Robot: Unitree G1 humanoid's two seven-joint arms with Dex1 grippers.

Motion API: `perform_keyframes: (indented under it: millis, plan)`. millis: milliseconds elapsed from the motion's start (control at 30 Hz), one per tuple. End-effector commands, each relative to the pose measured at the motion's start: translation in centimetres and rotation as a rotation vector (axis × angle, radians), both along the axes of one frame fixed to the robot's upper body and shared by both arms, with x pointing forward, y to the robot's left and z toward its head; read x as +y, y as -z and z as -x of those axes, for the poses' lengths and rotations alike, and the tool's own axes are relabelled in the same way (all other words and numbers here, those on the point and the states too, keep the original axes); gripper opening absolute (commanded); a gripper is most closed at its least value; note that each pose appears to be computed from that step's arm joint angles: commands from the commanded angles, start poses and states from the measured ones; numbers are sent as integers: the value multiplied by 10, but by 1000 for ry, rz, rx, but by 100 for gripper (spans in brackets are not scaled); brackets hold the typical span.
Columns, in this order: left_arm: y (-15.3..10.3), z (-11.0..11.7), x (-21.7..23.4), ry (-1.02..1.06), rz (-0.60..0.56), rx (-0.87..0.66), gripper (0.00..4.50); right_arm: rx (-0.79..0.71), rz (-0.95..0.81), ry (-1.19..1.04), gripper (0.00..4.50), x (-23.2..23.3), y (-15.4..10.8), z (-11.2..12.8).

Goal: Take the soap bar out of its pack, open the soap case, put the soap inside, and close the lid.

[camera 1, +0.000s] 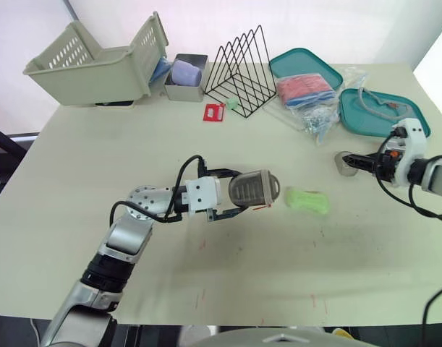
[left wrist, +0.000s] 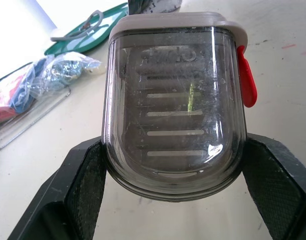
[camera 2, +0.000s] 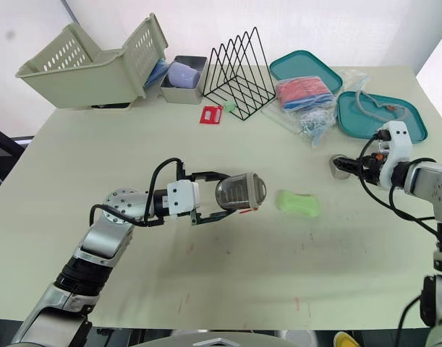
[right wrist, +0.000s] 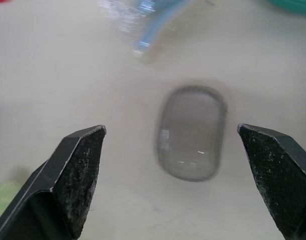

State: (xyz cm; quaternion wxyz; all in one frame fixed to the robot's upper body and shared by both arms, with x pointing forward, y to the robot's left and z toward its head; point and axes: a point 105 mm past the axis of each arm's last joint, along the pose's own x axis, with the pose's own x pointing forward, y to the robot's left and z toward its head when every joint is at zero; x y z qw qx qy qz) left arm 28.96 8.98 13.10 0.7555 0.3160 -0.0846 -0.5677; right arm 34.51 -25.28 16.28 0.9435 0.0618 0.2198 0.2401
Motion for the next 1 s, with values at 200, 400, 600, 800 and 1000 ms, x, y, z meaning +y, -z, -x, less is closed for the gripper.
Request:
perform_keyframes:
  millis: [200,400,600,800,1000]
  plan:
    - [-11,-5,2,8,10,49,374,-501,118,-662,441,26,1,81]
    - [-5,-6,5,14,-39,138,374,-539,159,-857,441,18,42,115]
    - [0,-6,10,33,-125,196,374,-540,125,-901,441,19,50,123]
    - [0,-12,10,59,-278,225,374,-547,111,-858,441,17,54,115]
    - [-15,-20,0,77,-396,238,374,-553,108,-826,441,17,56,109]
